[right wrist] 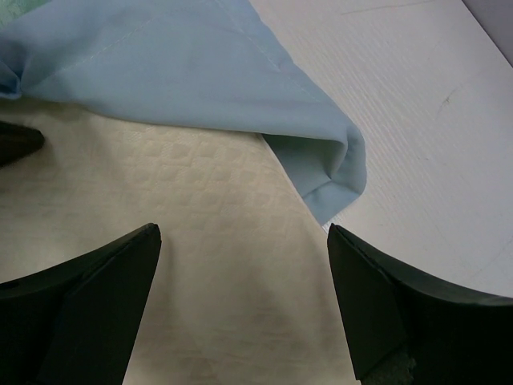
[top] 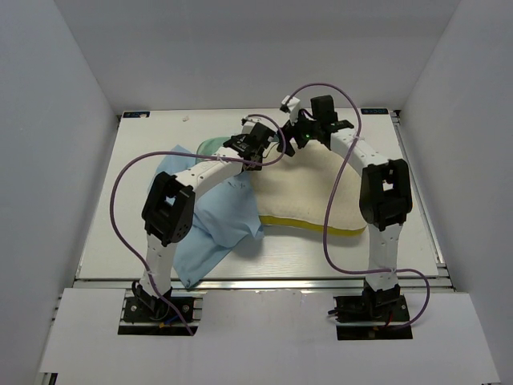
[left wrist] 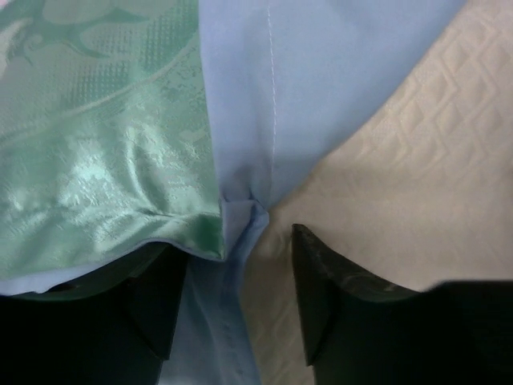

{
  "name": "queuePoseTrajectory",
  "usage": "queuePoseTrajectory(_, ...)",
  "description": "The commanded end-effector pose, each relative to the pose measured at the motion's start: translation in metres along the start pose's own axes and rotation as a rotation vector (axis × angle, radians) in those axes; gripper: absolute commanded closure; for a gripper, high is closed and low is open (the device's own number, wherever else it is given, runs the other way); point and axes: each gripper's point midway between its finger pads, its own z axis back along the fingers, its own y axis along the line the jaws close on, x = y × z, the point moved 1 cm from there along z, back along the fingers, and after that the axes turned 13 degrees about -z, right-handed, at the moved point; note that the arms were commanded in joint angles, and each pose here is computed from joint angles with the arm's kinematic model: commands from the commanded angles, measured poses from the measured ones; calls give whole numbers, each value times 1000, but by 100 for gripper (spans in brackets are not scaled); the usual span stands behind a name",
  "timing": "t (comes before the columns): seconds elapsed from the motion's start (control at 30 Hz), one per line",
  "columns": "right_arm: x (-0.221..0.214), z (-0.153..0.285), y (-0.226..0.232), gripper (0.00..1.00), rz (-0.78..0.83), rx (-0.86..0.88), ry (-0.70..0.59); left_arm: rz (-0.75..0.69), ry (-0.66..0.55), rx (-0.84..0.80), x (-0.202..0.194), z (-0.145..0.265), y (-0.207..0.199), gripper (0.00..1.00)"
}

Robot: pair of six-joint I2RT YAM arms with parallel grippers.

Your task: Put the pillow into the pillowcase

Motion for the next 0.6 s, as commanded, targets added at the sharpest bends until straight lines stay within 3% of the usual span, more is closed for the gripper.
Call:
queuePoseTrajectory(0.0,22,2,-11,11,15,-10,-68,26,-40,52,13,-2,6,39)
queuePoseTrajectory(0.1,18,0,-11,11,23,0,-57,23,-39,60,12,-4,6,52)
queuePoseTrajectory(0.13,19,0,-11,11,31,6,-56,21,-40,63,12,-3,7,64)
queuePoseTrajectory(0.23,12,-3,-7,11,71,48,-28,18,-44,67,12,-1,9,84)
queuePoseTrajectory(0.37,2,-6,-3,11,149,99,4,38,-83,40,24,13,14,95)
queuePoseTrajectory(0.57,-10,-25,-23,11,161,85,84,71,-125,-10,42,34,16,100)
